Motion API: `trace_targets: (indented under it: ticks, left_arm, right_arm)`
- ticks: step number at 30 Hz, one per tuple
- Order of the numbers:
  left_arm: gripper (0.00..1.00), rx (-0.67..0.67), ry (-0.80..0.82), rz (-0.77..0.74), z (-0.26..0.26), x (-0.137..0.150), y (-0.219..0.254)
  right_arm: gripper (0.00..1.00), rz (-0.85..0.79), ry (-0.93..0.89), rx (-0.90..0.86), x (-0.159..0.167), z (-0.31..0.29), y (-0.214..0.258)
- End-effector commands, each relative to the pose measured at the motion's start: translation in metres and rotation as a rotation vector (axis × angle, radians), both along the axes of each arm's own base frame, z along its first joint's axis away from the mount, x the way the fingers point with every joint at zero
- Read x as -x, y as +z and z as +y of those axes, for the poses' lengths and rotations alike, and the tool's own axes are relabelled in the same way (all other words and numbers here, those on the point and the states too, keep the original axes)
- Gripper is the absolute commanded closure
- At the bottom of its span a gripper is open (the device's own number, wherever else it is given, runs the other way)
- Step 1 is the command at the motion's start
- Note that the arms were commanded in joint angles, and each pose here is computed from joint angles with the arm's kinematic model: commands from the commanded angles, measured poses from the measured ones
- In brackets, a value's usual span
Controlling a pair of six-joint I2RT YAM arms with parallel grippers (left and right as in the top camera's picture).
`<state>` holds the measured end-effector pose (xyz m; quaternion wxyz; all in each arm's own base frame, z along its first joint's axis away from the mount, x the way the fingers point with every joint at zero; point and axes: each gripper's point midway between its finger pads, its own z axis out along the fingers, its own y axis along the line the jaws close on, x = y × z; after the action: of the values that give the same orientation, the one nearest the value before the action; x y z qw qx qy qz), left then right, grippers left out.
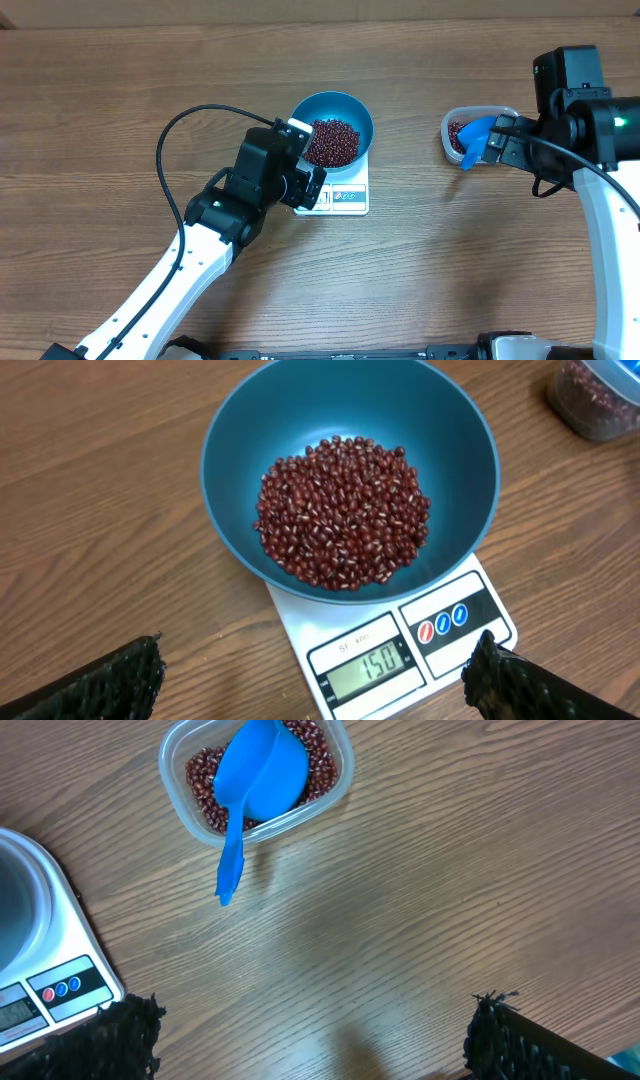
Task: Scoop item into bowl and weigh 150g on scale
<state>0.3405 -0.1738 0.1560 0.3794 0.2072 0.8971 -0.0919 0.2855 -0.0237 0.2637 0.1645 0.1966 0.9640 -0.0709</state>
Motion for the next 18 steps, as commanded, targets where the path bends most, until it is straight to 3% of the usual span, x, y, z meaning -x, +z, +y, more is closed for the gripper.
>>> trace_targets:
  ticks: [1,9,18]
  left_arm:
    - [0.0,0.005,-0.053,0.05,-0.005,0.008,-0.003]
    - [0.0,-0.021,-0.084,0.238,-0.006,0.047,-0.029]
    - [0.0,-0.022,-0.093,0.161,-0.018,0.059,-0.006]
  right_arm:
    - [0.0,-0.043,0.004,0.009,-0.002,-0.002,0.012]
    - [0.0,-0.043,0.004,0.009,-0.002,-0.002,0.012]
    - [0.0,-0.043,0.004,0.009,-0.002,-0.002,0.012]
